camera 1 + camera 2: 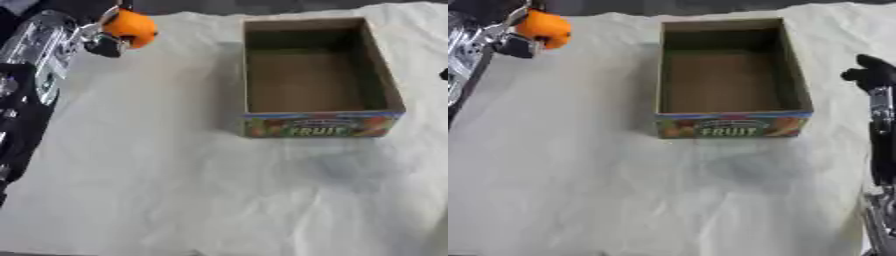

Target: Pick up objects on the table and place them in the box.

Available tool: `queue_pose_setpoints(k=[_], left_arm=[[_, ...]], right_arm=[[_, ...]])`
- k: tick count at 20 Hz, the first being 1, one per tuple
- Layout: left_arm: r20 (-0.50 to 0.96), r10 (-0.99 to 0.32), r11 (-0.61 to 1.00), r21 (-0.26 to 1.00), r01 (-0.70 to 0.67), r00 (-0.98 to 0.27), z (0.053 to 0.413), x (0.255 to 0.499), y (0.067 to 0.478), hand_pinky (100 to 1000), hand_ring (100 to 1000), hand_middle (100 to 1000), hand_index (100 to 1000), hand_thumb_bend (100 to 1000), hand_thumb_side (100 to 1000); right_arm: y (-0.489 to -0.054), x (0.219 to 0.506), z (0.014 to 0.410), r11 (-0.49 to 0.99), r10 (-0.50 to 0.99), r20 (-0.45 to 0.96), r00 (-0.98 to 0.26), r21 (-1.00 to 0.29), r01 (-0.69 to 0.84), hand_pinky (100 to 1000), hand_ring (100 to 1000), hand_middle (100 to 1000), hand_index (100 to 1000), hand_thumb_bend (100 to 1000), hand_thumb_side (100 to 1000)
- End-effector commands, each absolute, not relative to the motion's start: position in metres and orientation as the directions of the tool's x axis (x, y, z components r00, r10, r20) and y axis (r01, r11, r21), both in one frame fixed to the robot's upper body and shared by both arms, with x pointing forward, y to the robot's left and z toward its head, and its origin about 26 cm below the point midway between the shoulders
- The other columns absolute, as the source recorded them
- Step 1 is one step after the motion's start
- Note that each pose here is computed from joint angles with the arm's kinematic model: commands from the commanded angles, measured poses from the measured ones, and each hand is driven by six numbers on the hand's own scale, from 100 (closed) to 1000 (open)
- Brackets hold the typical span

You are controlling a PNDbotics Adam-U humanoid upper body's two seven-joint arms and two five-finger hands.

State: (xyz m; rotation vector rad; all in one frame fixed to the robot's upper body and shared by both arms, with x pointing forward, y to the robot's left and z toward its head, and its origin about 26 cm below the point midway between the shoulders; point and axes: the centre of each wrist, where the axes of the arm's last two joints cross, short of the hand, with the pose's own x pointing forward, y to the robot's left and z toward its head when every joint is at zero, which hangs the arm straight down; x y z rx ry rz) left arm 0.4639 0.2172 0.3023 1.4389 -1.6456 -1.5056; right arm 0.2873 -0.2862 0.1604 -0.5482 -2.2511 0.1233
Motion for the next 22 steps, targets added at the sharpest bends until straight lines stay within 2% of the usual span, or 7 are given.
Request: queue_pose_setpoints(k=[1, 11, 16, 22], left_arm=[[-0.287, -0.888, -0.118, 0.896, -0.427, -0.358, 0.325, 0.456, 0.208, 307, 416, 508, 562, 100, 126], [-0.298, -0.830, 0.076, 0.778, -0.624, -0.472, 0.352, 0.423, 0.123, 292, 400, 511, 556, 100, 140], [-0.313, -0.813, 0.139, 0.713, -0.687, -0.491, 0.344, 0.410, 0.082, 295, 393, 512, 560, 100, 124], [-0.347, -0.785, 0.172, 0.674, -0.718, -0.514, 0.323, 0.408, 0.057, 295, 391, 512, 560, 100, 130]], right_arm=[[-0.285, 0.285, 0.166, 0.902, 0.425, 0.675, -0.604, -0.260, 0.345, 886, 807, 632, 822, 100, 969], [-0.283, 0.286, 0.167, 0.909, 0.412, 0.674, -0.614, -0.251, 0.334, 887, 807, 633, 822, 100, 969], [-0.280, 0.287, 0.169, 0.916, 0.396, 0.673, -0.625, -0.243, 0.320, 888, 808, 633, 823, 100, 968], [-0.278, 0.288, 0.170, 0.921, 0.382, 0.675, -0.632, -0.223, 0.319, 890, 808, 633, 823, 100, 966]])
